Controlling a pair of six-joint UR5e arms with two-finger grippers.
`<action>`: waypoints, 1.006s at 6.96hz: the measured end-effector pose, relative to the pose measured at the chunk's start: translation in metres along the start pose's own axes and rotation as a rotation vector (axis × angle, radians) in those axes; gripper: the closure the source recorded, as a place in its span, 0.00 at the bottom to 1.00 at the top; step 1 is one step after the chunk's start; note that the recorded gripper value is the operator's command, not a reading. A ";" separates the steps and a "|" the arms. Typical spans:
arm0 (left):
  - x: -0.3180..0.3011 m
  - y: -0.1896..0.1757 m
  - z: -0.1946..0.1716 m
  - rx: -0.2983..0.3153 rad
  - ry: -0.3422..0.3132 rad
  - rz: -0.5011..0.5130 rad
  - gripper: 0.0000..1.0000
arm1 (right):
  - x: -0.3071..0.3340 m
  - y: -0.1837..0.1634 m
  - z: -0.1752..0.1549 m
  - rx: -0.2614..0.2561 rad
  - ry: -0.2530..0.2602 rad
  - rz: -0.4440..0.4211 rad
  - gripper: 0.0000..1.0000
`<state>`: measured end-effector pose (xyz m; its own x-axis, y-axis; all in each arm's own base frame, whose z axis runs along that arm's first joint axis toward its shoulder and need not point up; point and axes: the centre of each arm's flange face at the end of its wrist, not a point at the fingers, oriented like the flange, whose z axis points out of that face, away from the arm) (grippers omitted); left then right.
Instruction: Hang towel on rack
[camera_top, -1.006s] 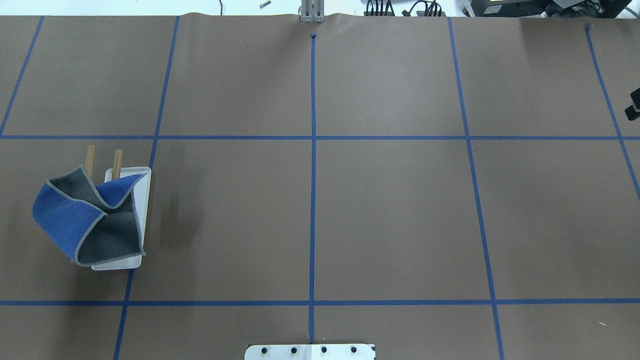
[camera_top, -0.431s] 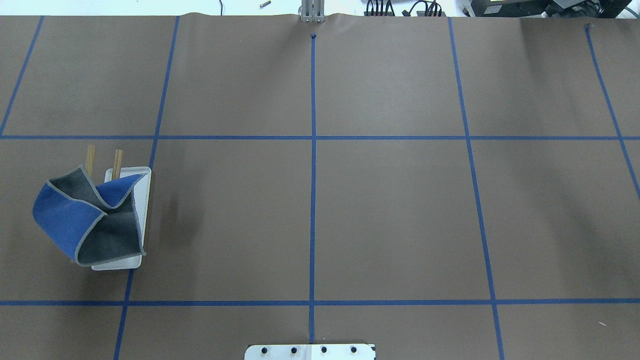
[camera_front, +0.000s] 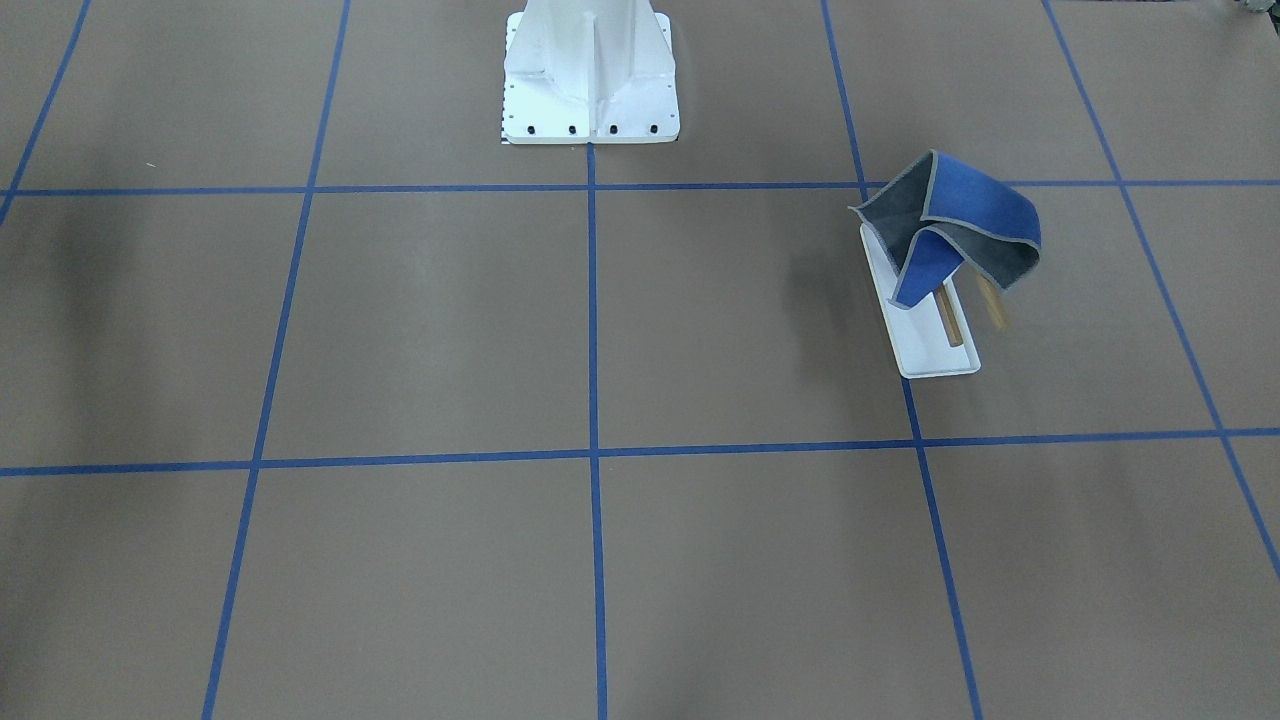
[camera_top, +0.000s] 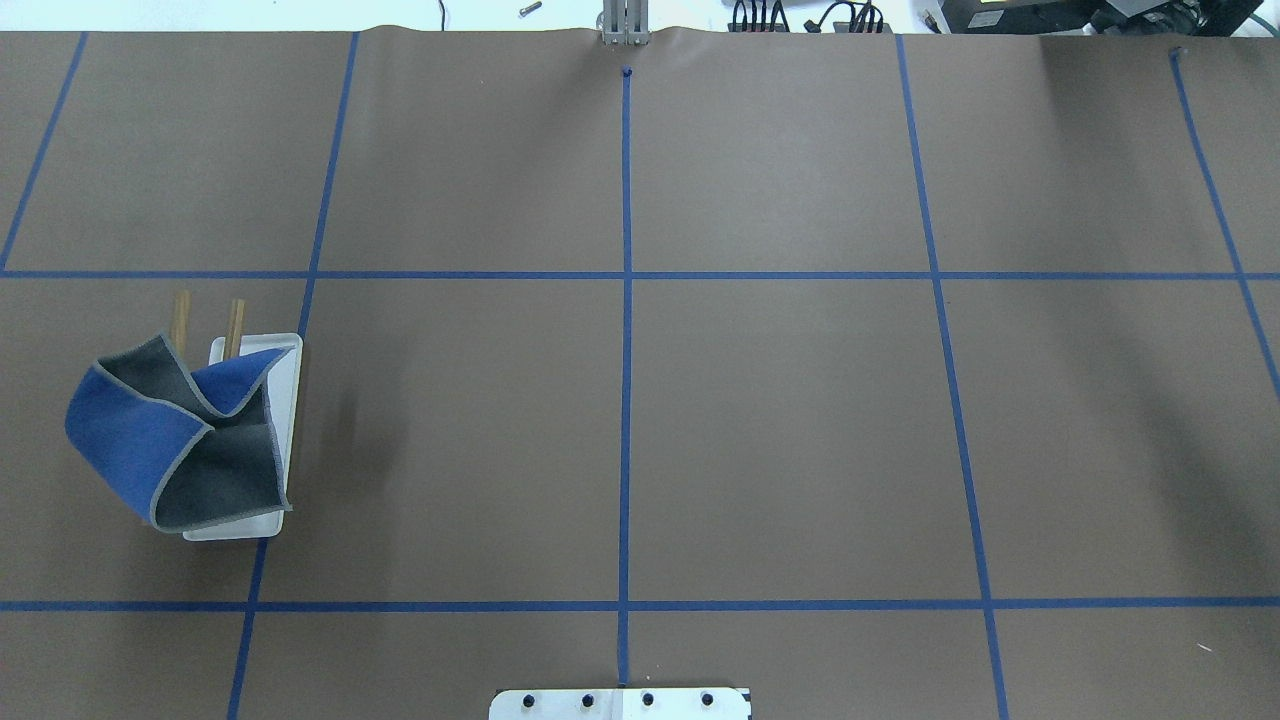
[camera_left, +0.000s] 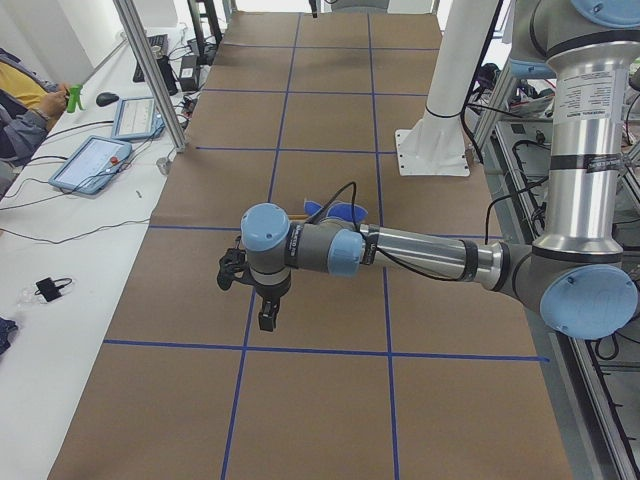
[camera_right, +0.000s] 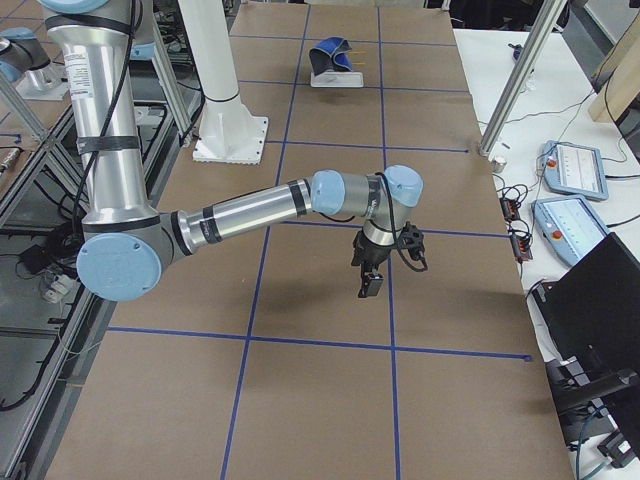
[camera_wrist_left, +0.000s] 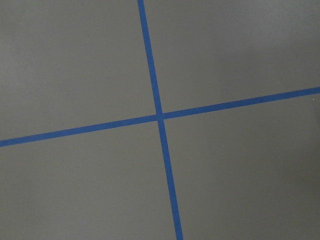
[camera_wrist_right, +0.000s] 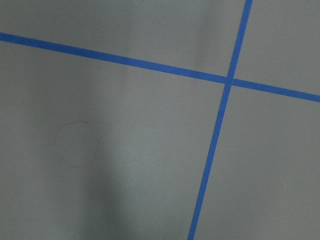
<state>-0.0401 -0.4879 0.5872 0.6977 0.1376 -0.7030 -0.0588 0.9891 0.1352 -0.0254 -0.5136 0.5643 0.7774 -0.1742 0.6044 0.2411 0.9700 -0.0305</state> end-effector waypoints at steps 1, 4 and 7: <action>-0.001 0.002 0.001 -0.010 0.000 0.037 0.02 | 0.015 -0.002 0.019 -0.003 -0.011 0.004 0.00; -0.009 0.016 0.006 -0.025 -0.002 0.055 0.02 | 0.045 0.004 0.034 0.003 -0.035 -0.037 0.00; -0.015 0.026 0.011 -0.036 -0.006 0.064 0.02 | 0.070 0.023 0.035 0.020 -0.093 -0.017 0.00</action>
<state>-0.0441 -0.4644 0.6093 0.6958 0.2004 -0.6897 -0.1289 0.9795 0.1546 0.0144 -0.4974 0.6335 0.7161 -0.1749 0.6758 0.2410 0.9705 -0.0042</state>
